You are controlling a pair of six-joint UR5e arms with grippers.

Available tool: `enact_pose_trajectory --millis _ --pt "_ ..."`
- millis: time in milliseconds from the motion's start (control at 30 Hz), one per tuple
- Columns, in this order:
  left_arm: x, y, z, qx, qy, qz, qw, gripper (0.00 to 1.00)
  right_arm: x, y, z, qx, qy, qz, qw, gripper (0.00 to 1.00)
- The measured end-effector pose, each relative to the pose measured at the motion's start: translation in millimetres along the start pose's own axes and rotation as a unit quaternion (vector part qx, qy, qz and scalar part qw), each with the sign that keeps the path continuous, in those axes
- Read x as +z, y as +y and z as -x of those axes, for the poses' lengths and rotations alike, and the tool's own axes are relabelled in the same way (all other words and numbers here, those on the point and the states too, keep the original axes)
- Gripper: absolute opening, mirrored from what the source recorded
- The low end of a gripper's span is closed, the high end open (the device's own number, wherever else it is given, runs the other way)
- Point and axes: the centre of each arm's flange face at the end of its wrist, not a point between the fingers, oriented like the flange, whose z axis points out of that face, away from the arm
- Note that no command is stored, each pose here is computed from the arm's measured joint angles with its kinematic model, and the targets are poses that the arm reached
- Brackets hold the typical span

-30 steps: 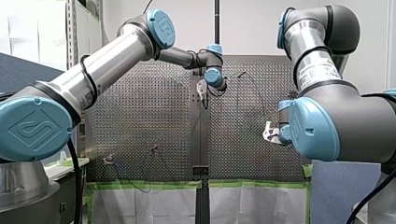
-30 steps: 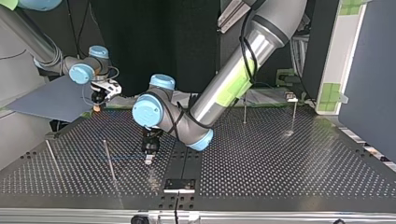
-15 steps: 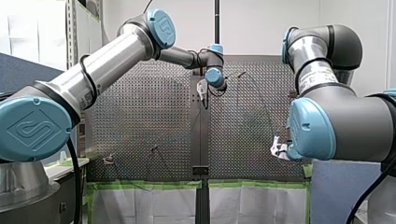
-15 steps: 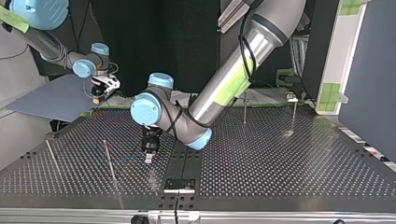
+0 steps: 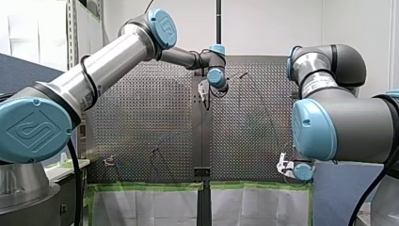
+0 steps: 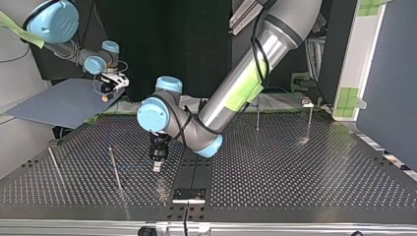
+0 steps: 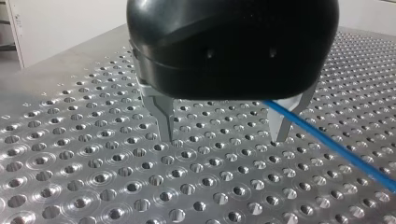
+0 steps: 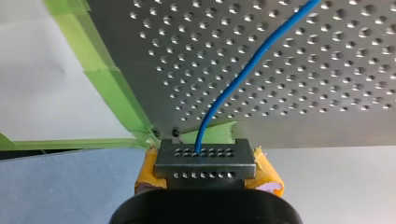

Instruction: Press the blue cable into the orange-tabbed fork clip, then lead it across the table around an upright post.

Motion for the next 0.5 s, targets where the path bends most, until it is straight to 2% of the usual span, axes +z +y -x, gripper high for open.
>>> enact_pose_trajectory --millis 233,500 --pt "0 0.2 0 0.000 0.000 0.001 1.0000 1.00 7.9 3.8 28 -0.0015 -0.011 -0.006 0.9999 0.00" --pt "0 1.9 0 0.000 -0.003 0.012 0.9999 1.00 11.9 2.4 32 -0.0026 -0.013 -0.017 0.9998 0.00"
